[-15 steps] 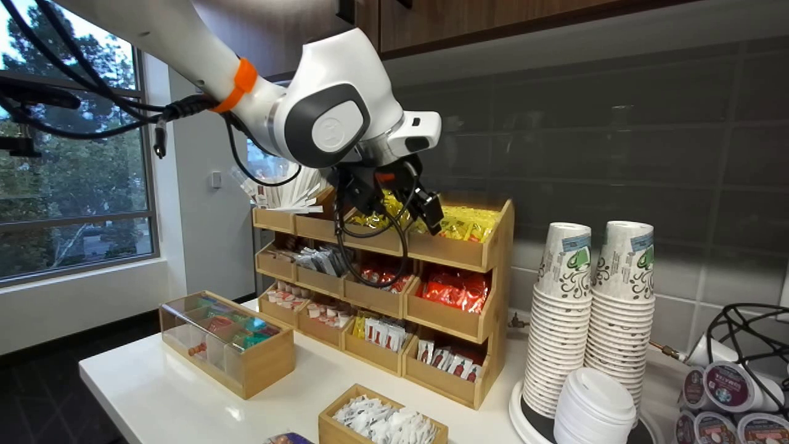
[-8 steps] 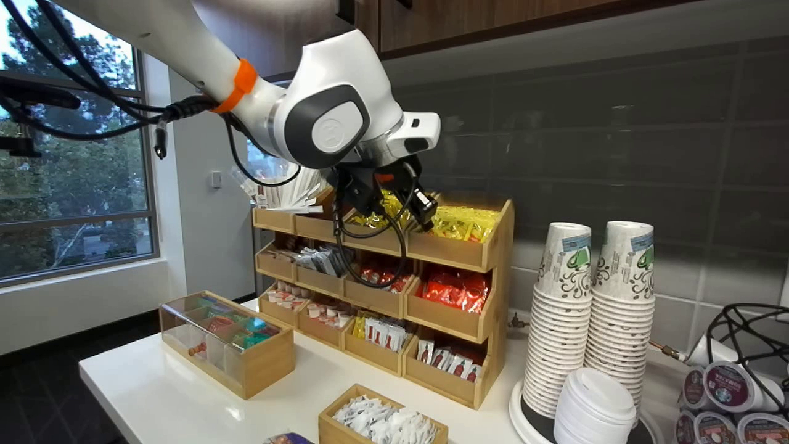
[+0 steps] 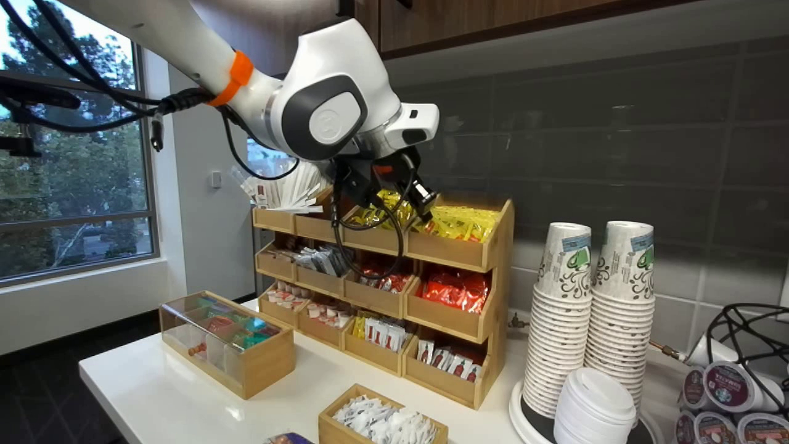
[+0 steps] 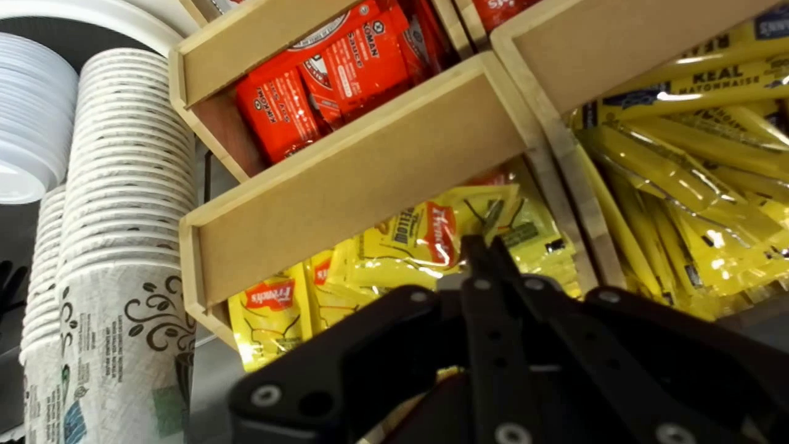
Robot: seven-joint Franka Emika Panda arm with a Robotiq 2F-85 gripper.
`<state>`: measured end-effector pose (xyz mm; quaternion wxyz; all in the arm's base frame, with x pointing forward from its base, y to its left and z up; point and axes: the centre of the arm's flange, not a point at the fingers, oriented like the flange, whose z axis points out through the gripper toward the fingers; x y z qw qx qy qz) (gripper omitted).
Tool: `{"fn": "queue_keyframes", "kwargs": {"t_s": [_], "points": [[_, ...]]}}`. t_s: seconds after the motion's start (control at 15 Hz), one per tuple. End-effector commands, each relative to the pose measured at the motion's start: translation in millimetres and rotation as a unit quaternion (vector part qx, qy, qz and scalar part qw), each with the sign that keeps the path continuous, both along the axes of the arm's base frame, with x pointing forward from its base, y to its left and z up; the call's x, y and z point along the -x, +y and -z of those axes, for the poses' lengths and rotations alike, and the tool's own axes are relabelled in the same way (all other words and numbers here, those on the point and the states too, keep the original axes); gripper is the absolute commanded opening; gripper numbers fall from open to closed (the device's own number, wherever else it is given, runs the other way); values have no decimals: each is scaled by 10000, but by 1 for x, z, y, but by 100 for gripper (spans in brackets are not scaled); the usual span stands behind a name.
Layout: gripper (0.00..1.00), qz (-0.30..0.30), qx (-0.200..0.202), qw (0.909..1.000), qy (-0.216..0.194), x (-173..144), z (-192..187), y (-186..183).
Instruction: Pick up a sachet from the shelf and put it on the table
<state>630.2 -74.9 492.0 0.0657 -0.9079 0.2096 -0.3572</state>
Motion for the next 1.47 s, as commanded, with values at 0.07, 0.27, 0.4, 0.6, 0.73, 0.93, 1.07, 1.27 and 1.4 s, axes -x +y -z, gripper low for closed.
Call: {"fn": "queue_keyframes", "kwargs": {"t_s": [0.07, 0.27, 0.4, 0.6, 0.73, 0.93, 1.07, 1.27, 1.4], "points": [[0, -68, -67, 9999, -80, 27, -28, 14], [0, -185, -48, 9997, -161, 47, -43, 20], [0, -317, -30, 9993, -177, 65, -49, 23], [0, -484, 11, 9988, -118, 89, -54, 26], [0, -602, 18, 9982, -6, 107, -54, 28], [0, -754, -129, 9962, 417, 128, -39, 29], [0, -815, -259, 9933, 778, 140, -24, 30], [0, -899, -493, 9884, 1116, 153, 7, 32], [0, -916, -659, 9852, 1288, 157, 30, 36]]}}
